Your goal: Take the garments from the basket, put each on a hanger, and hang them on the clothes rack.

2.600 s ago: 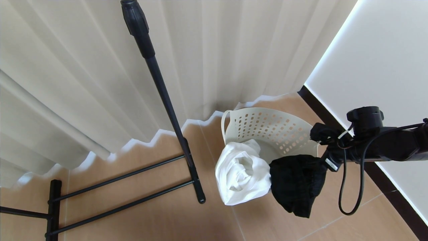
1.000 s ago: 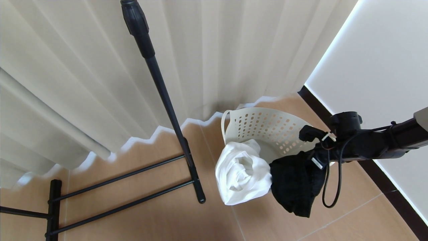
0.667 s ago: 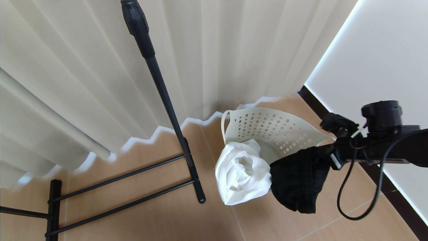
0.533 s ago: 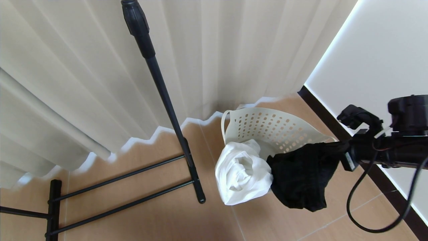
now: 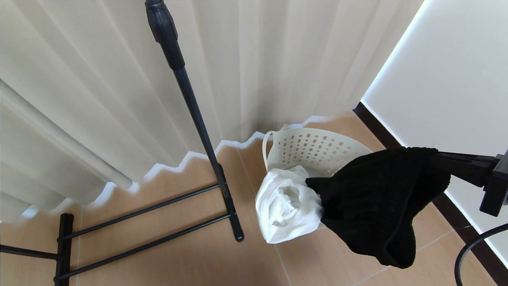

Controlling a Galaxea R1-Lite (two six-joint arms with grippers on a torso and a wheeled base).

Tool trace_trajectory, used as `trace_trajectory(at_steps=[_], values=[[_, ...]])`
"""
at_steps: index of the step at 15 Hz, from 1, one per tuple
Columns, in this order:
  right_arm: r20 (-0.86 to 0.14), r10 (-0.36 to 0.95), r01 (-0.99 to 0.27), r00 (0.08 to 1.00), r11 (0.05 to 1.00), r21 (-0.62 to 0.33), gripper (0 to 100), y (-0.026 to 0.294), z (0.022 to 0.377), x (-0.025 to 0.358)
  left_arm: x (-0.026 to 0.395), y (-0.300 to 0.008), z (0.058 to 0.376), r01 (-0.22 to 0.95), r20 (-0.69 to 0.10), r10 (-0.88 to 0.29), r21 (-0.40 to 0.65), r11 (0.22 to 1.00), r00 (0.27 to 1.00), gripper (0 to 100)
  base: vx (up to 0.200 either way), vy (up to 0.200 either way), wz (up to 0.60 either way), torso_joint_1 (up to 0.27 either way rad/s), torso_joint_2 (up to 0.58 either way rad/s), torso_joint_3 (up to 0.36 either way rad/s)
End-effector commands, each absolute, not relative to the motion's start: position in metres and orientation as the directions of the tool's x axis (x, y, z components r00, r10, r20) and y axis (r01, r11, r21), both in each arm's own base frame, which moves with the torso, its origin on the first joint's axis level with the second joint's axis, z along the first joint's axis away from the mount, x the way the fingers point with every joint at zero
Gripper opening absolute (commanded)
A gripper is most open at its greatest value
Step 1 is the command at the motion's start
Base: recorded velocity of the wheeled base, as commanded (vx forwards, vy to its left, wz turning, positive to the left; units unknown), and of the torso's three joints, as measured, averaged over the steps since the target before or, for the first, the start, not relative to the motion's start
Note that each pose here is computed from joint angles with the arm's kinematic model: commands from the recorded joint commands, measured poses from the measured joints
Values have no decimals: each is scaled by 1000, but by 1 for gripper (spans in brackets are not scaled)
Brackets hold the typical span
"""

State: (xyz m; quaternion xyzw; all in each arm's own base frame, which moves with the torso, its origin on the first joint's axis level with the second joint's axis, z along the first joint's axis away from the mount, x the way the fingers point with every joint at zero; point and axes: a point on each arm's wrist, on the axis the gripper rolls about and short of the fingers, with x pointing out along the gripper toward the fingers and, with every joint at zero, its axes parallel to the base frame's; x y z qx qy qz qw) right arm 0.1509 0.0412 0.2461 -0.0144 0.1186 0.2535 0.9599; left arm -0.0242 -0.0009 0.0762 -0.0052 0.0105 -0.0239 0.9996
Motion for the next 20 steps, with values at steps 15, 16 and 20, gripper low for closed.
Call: trace_trajectory(at_steps=[15,16,20], values=[[-205,476,-483,855,875,17,0,38,249,140,-24,-1,77,47,-20,-48,-12,999,999,100,0,0,0,2,-24,162],[-202,476,-483,856,875,16,0,38,249,139,-24,-1,76,47,-21,-48,-13,999,999,100,0,0,0,7,-330,-124],[-202,476,-483,856,875,16,0,38,249,139,-24,-1,77,47,-20,-48,-13,999,999,100,0,0,0,24,-417,-176]])
